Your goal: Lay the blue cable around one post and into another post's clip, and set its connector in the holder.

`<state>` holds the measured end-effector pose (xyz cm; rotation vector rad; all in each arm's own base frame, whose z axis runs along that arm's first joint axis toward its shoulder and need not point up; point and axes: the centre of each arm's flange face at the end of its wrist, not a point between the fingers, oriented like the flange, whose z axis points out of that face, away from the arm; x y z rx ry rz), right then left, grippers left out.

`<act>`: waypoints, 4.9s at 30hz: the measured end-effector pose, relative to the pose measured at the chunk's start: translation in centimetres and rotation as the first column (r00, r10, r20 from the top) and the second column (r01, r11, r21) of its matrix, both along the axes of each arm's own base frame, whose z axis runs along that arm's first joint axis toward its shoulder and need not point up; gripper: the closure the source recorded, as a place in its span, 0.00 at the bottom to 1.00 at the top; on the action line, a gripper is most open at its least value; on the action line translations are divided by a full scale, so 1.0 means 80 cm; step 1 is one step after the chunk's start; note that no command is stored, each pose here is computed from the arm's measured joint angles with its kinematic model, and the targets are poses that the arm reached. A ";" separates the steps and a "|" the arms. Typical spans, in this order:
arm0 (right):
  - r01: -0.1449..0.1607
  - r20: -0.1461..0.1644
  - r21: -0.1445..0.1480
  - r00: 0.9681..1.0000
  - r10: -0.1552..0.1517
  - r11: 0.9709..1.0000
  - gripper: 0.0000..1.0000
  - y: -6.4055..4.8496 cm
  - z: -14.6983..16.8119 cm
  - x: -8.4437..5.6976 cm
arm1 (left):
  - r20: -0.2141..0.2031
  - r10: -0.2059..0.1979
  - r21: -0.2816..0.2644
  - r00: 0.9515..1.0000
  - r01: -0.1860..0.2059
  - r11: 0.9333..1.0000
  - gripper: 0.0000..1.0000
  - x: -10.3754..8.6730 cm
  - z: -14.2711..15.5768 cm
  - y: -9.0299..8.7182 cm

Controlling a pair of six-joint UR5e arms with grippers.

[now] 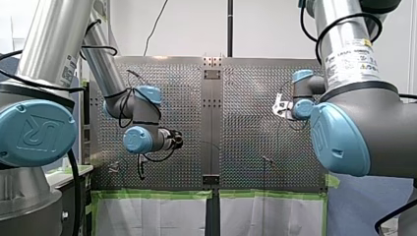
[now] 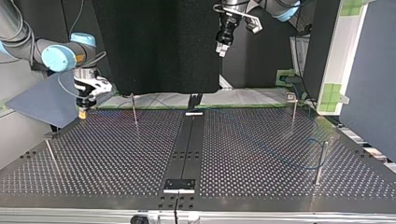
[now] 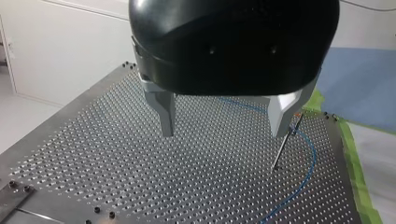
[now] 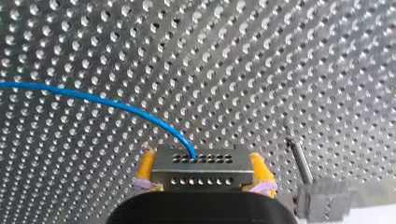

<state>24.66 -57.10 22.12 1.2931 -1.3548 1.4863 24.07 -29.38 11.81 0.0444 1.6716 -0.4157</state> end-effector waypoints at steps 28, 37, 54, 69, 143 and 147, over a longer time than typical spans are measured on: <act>0.099 -0.009 -0.072 0.995 -0.099 0.993 1.00 -0.010 0.155 -0.096 | -0.002 0.009 -0.001 1.000 -0.009 1.000 0.00 0.009 0.000 0.006; 0.126 -0.038 -0.023 0.991 -0.127 0.992 1.00 -0.022 0.127 -0.117 | -0.002 0.011 0.001 1.000 -0.011 1.000 0.00 0.010 0.000 0.007; 0.106 -0.103 -0.004 0.989 -0.106 0.994 1.00 -0.055 0.107 -0.146 | -0.003 0.011 0.004 1.000 -0.011 1.000 0.00 0.009 -0.001 0.007; -0.007 -0.119 -0.097 0.993 -0.005 0.995 1.00 -0.088 0.095 -0.140 | -0.003 0.017 0.005 1.000 -0.017 1.000 0.00 0.011 0.000 0.008; -0.165 -0.093 -0.093 0.983 0.156 0.982 1.00 -0.122 0.080 -0.139 | 0.003 0.039 0.002 0.999 -0.039 0.999 0.00 0.026 0.001 0.017; -0.164 -0.086 -0.091 0.984 0.156 0.982 1.00 -0.122 0.080 -0.138 | 0.003 0.039 0.005 0.999 -0.039 0.999 0.00 0.026 0.001 0.017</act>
